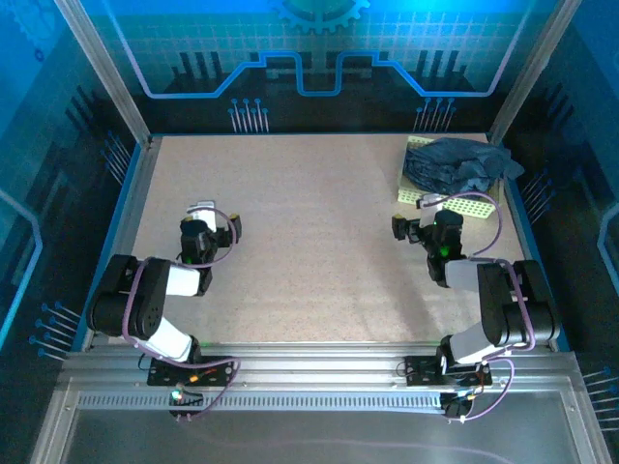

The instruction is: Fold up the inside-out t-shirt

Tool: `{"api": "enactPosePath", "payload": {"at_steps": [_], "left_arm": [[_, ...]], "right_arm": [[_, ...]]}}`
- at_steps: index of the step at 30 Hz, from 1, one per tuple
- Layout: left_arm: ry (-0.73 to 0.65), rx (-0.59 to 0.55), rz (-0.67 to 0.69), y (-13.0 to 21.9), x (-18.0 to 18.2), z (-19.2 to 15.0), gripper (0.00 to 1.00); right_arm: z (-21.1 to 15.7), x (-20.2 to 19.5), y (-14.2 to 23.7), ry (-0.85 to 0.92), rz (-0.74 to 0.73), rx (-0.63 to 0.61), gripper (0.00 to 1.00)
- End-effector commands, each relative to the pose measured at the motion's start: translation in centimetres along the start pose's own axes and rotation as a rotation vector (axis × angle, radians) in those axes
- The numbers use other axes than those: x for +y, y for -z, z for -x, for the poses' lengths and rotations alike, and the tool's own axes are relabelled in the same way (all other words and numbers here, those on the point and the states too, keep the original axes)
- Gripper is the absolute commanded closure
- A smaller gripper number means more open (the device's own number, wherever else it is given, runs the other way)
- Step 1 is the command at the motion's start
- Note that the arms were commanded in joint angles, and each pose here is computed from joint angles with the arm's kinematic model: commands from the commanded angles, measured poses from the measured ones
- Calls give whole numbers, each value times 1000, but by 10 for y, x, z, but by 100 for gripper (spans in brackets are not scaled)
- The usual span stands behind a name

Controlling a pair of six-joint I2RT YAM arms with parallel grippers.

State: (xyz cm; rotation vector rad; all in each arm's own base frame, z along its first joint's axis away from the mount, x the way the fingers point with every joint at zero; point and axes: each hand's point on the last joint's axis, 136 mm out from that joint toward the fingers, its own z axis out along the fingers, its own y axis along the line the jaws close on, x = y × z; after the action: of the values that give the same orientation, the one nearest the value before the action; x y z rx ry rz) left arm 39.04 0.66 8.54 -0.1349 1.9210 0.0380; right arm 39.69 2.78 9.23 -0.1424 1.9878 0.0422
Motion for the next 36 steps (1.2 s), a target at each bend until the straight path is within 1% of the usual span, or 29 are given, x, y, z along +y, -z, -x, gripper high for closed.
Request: {"api": "enactPosePath", "payload": {"at_steps": [1,36], "left_arm": [[14,-42,14,-2,3,12,1],[14,-43,13,-2,2,12,1]], "right_arm": [[2,3,0,21,-1,-21,0],[2,3,0,15,8,-21,0]]}}
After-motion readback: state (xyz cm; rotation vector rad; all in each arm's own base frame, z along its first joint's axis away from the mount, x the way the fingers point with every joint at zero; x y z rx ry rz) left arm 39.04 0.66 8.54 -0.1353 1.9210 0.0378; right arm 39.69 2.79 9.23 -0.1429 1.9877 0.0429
